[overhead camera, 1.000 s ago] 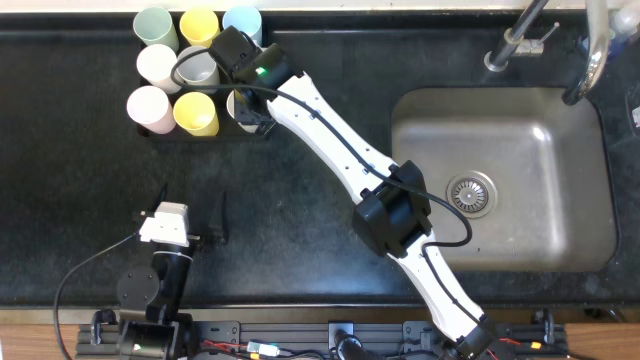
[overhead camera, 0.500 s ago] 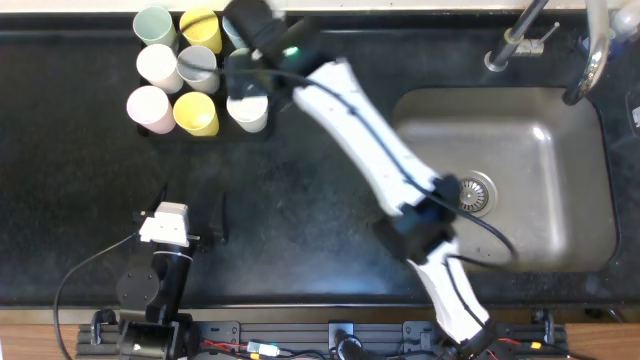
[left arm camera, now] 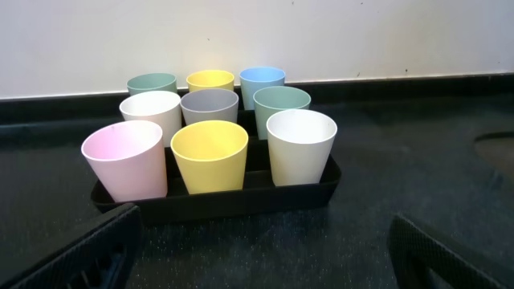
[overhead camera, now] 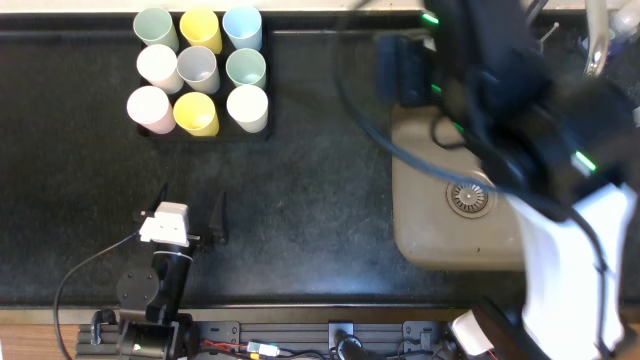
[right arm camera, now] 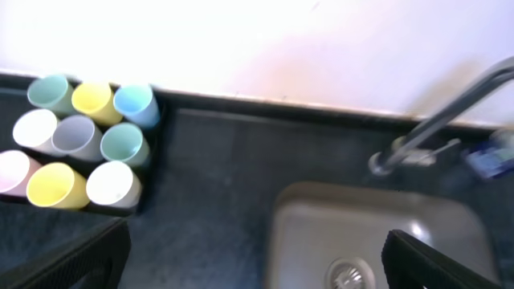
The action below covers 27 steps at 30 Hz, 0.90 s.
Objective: Store Cups
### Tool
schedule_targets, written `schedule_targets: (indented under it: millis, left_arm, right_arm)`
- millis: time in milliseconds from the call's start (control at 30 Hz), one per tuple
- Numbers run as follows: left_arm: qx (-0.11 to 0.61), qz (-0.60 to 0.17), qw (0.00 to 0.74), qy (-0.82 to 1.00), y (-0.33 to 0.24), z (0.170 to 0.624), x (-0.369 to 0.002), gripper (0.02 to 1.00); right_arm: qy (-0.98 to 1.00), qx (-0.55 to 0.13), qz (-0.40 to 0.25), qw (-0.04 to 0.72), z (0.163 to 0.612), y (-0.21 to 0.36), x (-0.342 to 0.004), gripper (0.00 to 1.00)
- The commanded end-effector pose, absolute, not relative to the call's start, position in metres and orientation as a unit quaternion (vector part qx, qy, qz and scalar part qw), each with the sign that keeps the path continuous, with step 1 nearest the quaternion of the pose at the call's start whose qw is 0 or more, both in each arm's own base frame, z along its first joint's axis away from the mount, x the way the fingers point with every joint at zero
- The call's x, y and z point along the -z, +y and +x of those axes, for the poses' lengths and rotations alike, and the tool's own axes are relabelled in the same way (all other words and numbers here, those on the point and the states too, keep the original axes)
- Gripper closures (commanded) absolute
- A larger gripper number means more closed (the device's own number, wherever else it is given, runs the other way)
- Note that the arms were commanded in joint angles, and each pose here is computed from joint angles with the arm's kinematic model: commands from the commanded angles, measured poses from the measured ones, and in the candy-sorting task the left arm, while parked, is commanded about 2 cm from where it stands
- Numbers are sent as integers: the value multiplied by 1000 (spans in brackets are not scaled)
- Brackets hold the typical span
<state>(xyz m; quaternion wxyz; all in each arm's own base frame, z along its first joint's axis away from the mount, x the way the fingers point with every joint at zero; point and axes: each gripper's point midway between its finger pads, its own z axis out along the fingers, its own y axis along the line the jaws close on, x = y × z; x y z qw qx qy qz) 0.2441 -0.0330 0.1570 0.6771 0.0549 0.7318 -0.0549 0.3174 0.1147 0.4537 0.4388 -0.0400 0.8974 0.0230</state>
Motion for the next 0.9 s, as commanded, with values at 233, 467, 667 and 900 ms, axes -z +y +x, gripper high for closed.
schedule_targets:
  millis: [233, 467, 667, 900]
  left_arm:
    - [61, 51, 679, 730, -34, 243, -158, 18]
    - [61, 51, 679, 730, -34, 243, -158, 18]
    - [61, 51, 679, 730, -34, 243, -158, 18]
    - [61, 51, 679, 730, -34, 243, -158, 18]
  right_arm:
    - [851, 24, -5, 524, 206, 23, -495, 1]
    - [877, 60, 39, 475, 181, -3, -423, 5]
    - [858, 29, 58, 510, 199, 8, -392, 3]
    - [852, -9, 35, 523, 208, 26, -360, 5]
